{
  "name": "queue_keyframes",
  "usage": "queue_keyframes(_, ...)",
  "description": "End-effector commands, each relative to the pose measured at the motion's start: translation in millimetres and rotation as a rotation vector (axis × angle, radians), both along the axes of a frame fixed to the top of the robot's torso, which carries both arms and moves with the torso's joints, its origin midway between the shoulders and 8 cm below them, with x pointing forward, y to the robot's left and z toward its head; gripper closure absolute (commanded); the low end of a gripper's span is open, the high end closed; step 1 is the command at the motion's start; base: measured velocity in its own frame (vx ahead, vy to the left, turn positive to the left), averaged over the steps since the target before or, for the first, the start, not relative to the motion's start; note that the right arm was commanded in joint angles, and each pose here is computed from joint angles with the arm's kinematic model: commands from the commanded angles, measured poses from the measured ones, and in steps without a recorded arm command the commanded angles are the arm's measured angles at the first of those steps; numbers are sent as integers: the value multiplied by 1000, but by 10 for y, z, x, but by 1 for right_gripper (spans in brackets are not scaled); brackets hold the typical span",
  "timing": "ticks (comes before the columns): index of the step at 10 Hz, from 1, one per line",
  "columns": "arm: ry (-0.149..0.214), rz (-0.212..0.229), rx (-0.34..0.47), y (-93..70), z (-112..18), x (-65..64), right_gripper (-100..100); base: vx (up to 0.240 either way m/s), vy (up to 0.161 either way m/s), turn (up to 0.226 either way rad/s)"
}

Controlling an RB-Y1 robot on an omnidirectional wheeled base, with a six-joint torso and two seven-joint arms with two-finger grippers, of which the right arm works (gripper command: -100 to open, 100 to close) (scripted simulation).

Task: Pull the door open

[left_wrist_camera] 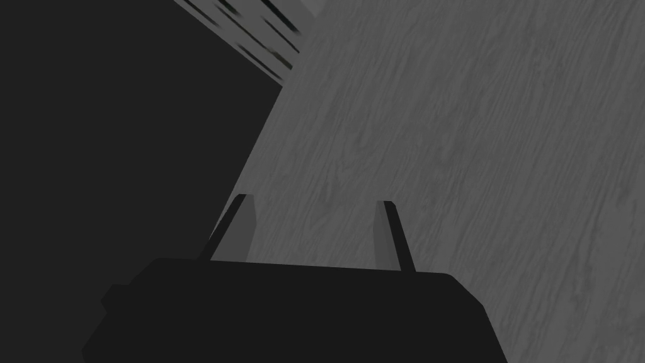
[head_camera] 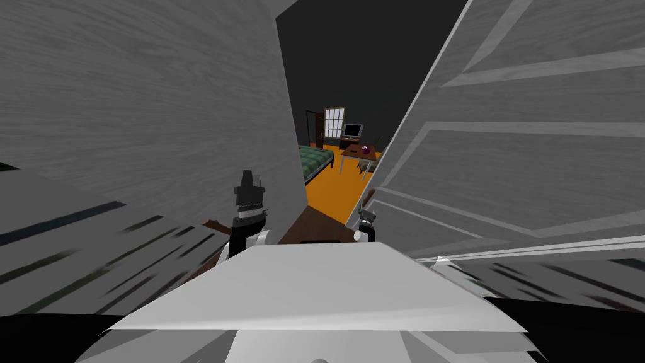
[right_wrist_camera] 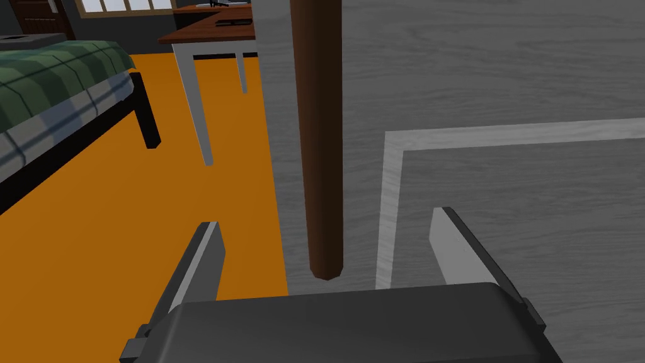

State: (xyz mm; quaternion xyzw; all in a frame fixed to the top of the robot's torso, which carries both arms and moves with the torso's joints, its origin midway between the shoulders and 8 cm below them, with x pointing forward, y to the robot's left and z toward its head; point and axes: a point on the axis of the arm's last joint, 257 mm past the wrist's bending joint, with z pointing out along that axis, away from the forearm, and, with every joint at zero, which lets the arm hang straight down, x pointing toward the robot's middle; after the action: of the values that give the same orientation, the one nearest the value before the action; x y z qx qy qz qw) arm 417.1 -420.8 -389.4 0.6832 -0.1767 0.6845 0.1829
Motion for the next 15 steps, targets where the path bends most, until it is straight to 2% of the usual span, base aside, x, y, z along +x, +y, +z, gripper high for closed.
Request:
queue_keyframes(1,0,-5,2,-94,-27,-61,-100,134,2,28)
queue_keyframes(7,1,-34,2,-746,-31,-416,-100,157,-4,49)
queue_keyframes(8,1,-37,2,-822,-25,-458,-100,187,-2,35)
queue_keyframes(9,3,-35,0,-791,-34,-437,-100,79,-5,8)
queue_keyframes(10,3,-35,0,-791,-34,-437,100,-10,0,-5)
queue_keyframes(15,3,-35,0,-791,-34,-437,100,-15,1,2)
